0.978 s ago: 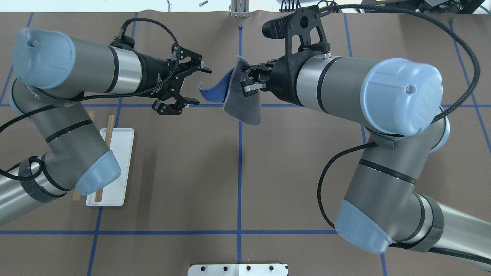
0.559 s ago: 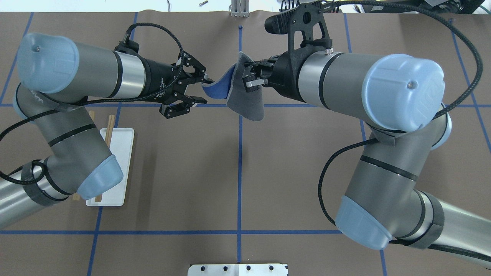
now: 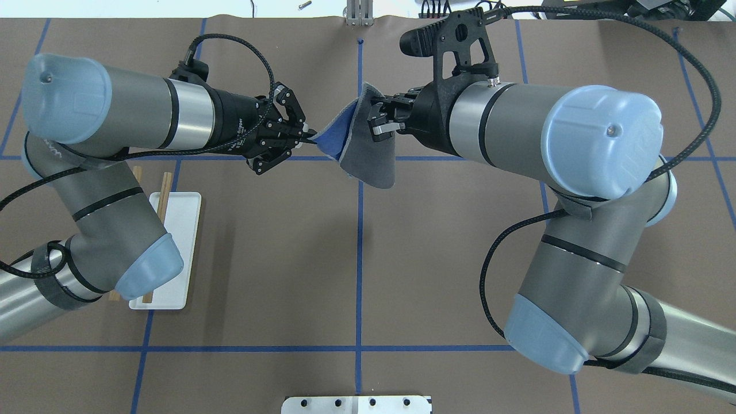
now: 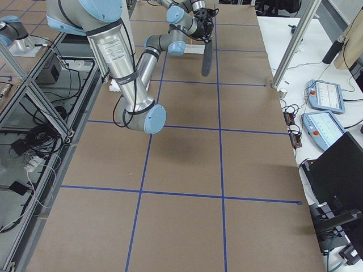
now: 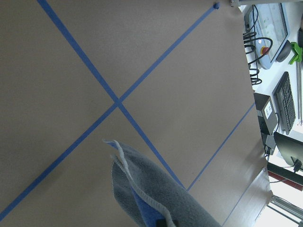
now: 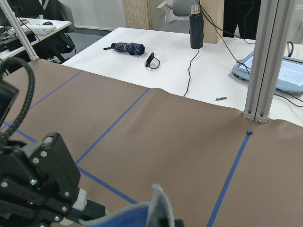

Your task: Hang towel on rack

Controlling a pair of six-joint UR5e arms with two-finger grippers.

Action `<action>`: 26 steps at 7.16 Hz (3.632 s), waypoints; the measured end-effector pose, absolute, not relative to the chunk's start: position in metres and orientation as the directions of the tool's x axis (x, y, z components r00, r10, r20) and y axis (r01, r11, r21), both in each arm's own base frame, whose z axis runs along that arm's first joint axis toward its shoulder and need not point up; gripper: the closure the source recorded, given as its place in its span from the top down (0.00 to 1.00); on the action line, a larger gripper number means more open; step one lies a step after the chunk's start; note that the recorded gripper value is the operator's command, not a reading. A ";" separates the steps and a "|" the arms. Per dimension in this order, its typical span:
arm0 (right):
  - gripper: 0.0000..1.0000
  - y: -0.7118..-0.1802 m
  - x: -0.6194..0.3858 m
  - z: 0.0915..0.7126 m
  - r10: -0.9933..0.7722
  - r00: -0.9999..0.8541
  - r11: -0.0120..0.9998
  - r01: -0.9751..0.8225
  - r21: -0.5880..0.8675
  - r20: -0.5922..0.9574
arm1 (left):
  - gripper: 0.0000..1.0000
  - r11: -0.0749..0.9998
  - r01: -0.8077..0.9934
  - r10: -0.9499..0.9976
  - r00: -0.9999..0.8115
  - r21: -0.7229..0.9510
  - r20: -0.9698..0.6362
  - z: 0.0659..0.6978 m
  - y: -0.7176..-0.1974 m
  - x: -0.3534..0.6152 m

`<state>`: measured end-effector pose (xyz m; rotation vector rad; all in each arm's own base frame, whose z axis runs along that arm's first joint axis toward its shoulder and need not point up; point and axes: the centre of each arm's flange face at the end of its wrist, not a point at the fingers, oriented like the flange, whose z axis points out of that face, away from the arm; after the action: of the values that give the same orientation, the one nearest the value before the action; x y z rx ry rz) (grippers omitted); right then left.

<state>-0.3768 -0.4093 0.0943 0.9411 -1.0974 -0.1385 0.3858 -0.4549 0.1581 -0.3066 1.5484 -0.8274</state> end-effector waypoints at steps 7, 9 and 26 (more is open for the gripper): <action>1.00 -0.440 -0.332 0.134 -0.268 0.648 0.839 -0.207 0.504 0.713 | 0.00 0.731 0.300 -0.593 -0.167 -0.614 -0.788 0.158 -0.474 0.360; 1.00 -0.472 -0.291 0.175 -0.167 0.708 0.915 -0.148 0.376 0.686 | 0.00 0.811 0.308 -0.493 -0.096 -0.497 -0.865 0.173 -0.489 0.323; 1.00 -0.494 -0.063 0.505 -0.334 0.779 0.942 0.265 0.204 0.530 | 0.99 0.960 0.030 0.236 0.440 0.277 -0.866 0.522 -0.466 0.118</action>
<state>-0.0629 -0.4936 0.5050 0.1210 -0.5951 -0.3243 0.1178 -0.4663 0.5216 0.2682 1.1114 0.1298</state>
